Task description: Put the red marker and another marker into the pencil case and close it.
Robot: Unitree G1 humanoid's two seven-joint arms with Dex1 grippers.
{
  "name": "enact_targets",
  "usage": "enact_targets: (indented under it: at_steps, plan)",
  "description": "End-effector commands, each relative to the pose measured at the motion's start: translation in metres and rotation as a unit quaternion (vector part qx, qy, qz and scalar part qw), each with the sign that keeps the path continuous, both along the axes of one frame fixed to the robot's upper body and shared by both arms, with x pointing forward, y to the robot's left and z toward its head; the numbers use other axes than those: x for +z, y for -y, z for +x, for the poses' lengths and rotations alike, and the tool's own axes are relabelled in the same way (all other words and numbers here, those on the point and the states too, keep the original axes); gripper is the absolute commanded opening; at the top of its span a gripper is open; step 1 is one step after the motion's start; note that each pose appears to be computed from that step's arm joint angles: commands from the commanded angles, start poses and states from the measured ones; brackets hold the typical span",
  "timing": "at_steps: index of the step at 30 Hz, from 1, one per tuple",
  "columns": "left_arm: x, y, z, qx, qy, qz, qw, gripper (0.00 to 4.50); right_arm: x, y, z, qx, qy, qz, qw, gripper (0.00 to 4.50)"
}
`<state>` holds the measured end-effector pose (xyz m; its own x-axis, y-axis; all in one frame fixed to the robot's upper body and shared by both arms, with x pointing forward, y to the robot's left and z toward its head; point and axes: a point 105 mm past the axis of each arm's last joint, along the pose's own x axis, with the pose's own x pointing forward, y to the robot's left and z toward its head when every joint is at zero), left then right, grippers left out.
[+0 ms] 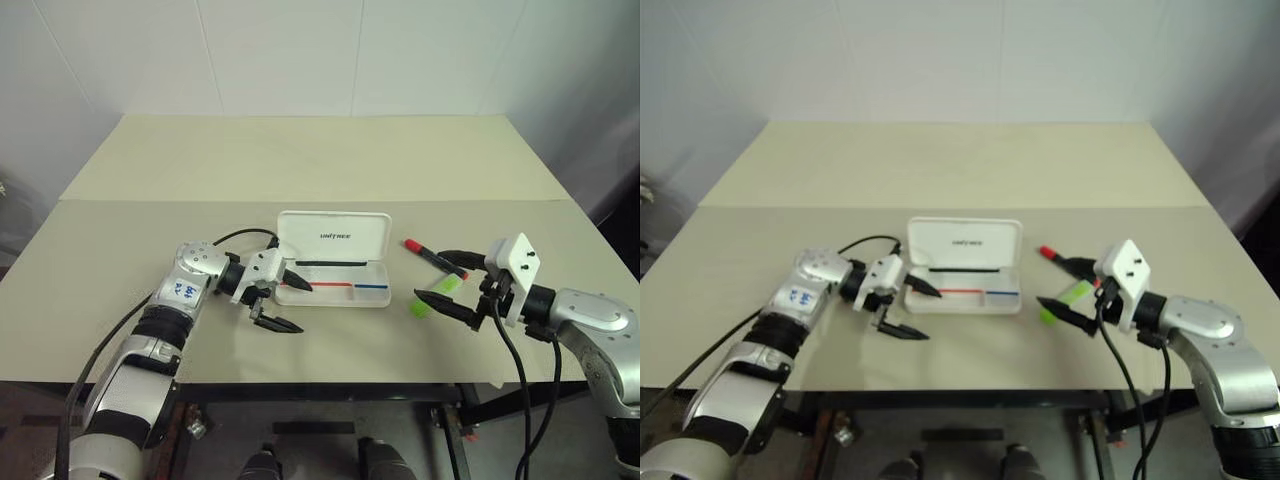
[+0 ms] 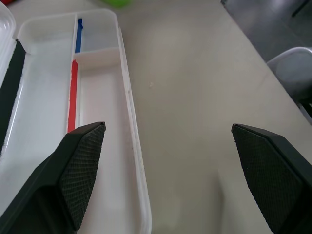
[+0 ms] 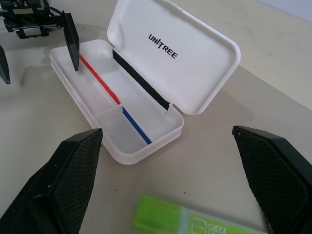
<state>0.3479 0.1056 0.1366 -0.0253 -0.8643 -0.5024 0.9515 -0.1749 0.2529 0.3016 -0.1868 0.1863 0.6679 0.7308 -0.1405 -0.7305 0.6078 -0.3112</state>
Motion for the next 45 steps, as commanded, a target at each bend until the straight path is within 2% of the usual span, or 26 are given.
enact_targets:
  at_steps: [1,4,9,22,31,37,45]
  plan:
    - [0.004,0.002,0.006,0.0,0.021,0.016,1.0,4.45,0.016,0.001,-0.004,-0.002,0.035,0.011,0.999,4.5]
    - [-0.003,0.001,0.011,0.011,0.031,0.049,0.998,4.45,0.016,0.001,-0.005,-0.003,0.035,0.011,0.999,4.5]
    - [-0.002,0.003,0.012,0.006,0.029,0.046,0.999,4.45,0.015,0.001,-0.005,-0.006,0.035,0.011,0.999,4.5]
    - [0.004,0.007,0.019,0.018,0.047,0.031,0.998,0.09,0.017,0.003,-0.005,-0.007,0.037,0.009,0.999,4.5]
    - [0.029,0.006,0.016,0.018,0.079,-0.012,0.997,0.02,0.019,0.005,-0.004,-0.005,0.036,0.006,0.999,4.5]
    - [0.041,-0.005,0.009,0.035,0.104,-0.014,0.994,0.02,0.018,0.007,-0.004,0.0,0.031,0.001,1.0,4.5]
    - [0.039,-0.001,-0.015,0.063,0.114,-0.018,0.991,0.02,0.019,0.013,-0.001,0.004,0.026,-0.006,1.0,4.5]
